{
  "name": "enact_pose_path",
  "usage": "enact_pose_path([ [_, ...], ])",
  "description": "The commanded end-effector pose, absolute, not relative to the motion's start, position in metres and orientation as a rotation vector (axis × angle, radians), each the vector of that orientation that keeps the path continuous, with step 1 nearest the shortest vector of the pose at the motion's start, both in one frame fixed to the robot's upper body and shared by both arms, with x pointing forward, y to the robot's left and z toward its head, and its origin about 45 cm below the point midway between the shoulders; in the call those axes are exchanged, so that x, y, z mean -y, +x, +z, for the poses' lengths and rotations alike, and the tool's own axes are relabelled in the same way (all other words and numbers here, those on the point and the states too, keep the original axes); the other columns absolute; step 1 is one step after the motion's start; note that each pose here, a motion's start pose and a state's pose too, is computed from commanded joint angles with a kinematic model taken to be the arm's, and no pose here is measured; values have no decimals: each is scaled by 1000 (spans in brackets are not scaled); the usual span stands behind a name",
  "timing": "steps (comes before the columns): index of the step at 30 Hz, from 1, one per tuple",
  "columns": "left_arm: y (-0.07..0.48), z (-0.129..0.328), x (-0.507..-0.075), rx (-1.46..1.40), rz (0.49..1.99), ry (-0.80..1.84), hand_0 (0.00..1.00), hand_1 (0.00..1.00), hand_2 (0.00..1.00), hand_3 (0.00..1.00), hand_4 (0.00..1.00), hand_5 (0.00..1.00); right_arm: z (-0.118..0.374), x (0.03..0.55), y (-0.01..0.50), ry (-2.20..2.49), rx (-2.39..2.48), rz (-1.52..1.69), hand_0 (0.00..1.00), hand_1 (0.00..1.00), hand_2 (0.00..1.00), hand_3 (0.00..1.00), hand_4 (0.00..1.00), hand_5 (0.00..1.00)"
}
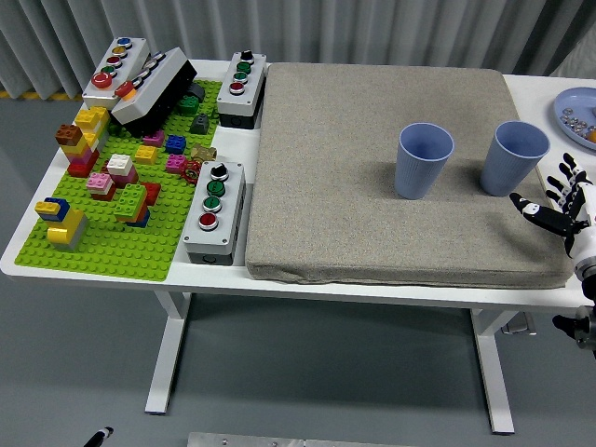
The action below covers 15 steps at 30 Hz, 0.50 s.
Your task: Pick cup pour cup place
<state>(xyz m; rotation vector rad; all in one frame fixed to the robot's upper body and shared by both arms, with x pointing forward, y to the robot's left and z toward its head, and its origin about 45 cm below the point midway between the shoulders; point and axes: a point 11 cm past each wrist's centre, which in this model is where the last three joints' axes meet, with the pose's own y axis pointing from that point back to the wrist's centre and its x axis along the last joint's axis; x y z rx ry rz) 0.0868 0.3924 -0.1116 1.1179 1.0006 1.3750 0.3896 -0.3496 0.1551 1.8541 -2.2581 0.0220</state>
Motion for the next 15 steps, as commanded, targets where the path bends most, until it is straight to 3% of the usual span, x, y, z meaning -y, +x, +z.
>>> enact_pose_path([
  [15, 92, -111, -393, -983, 1367, 1122, 864, 833, 900, 797, 644, 998, 163, 345, 409, 1879, 2243, 31, 908, 890, 989, 998, 881, 177],
])
